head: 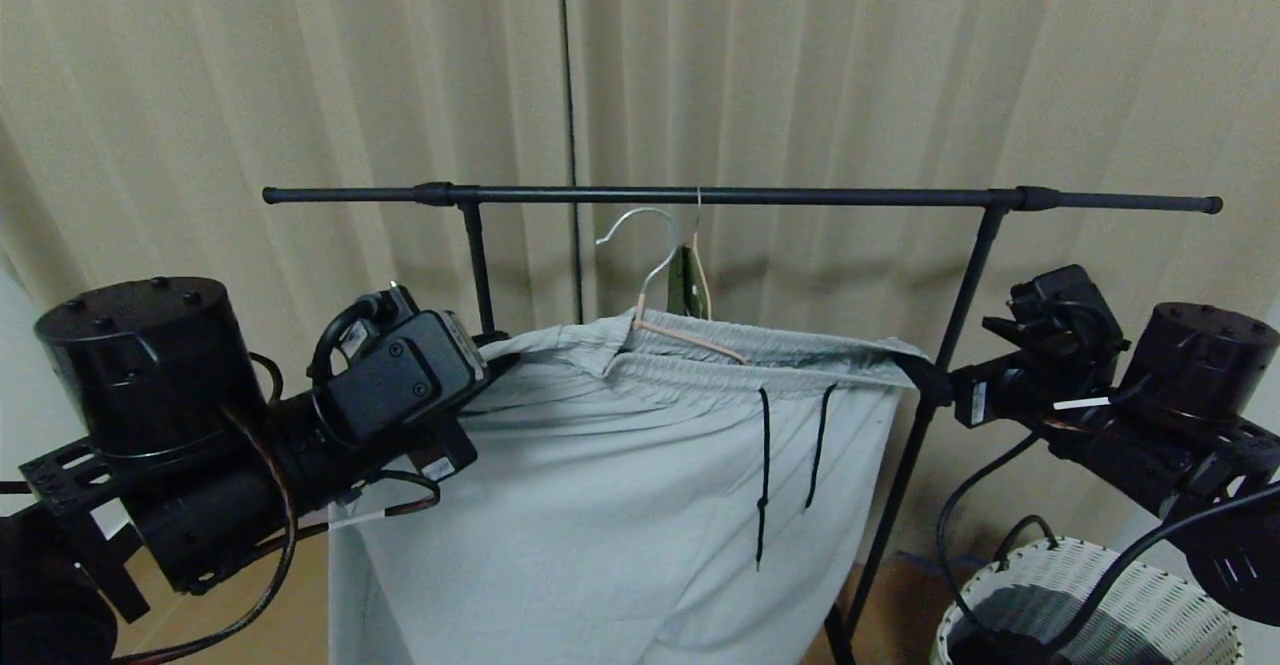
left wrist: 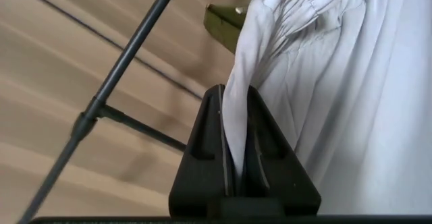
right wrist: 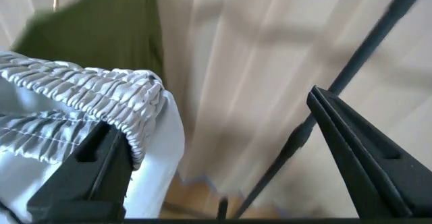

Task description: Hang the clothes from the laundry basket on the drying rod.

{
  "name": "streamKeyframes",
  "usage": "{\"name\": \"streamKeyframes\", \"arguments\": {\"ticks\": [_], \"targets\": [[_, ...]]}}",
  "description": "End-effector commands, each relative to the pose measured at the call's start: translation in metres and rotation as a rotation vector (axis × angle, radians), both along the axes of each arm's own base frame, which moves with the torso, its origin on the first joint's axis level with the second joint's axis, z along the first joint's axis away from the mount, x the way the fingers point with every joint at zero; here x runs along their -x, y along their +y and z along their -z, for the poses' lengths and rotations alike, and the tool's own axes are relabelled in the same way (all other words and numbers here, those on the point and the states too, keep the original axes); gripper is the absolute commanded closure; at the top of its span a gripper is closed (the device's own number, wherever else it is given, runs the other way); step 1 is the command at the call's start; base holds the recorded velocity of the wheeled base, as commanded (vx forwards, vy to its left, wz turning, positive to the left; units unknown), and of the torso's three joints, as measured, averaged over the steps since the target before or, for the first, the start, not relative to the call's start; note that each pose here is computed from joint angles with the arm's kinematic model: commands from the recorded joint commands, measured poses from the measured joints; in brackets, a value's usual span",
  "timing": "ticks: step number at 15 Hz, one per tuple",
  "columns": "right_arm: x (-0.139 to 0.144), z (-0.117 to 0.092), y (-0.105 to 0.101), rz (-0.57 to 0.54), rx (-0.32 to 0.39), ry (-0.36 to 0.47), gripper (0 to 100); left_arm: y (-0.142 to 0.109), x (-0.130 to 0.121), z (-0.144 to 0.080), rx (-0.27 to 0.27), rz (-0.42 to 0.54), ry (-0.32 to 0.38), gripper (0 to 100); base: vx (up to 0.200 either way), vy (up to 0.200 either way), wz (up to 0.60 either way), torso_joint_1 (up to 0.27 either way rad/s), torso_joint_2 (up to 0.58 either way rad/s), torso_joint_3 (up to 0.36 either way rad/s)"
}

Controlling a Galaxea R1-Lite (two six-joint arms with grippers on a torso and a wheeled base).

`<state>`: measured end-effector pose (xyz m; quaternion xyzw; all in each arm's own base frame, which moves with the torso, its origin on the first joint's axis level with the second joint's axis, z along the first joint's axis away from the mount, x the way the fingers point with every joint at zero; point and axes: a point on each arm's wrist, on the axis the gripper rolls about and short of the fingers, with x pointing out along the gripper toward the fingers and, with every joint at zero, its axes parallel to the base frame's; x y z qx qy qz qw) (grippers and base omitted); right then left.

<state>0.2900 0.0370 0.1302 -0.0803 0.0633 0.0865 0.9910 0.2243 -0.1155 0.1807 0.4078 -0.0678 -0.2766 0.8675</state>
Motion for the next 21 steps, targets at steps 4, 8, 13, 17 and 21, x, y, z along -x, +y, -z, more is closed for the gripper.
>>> {"name": "streamKeyframes", "arguments": {"ticks": [4, 8, 13, 17, 21], "targets": [[0.029, -0.03, 0.032, -0.135, -0.003, -0.042, 0, 0.0, -0.007, -0.001, 0.02, -0.177, -0.015, 100, 0.0, 0.0, 0.0, 0.0, 0.0, 0.0], [0.075, -0.035, 0.06, -0.301, 0.002, -0.009, 0, -0.016, -0.015, 0.005, 0.164, -0.257, -0.012, 100, 0.0, 0.0, 0.0, 0.0, 0.0, 0.0], [0.088, -0.04, 0.072, -0.381, 0.063, -0.024, 0, -0.022, -0.018, 0.006, 0.252, -0.25, -0.065, 100, 0.0, 0.0, 0.0, 0.0, 0.0, 0.0], [0.092, -0.044, 0.082, -0.432, 0.094, -0.027, 0, -0.02, -0.018, 0.0, 0.31, -0.269, -0.087, 100, 0.0, 0.0, 0.0, 0.0, 0.0, 0.0], [0.098, -0.044, 0.092, -0.481, 0.095, -0.03, 0, -0.018, -0.022, -0.009, 0.346, -0.381, -0.131, 100, 0.0, 0.0, 0.0, 0.0, 0.0, 0.0]]}}
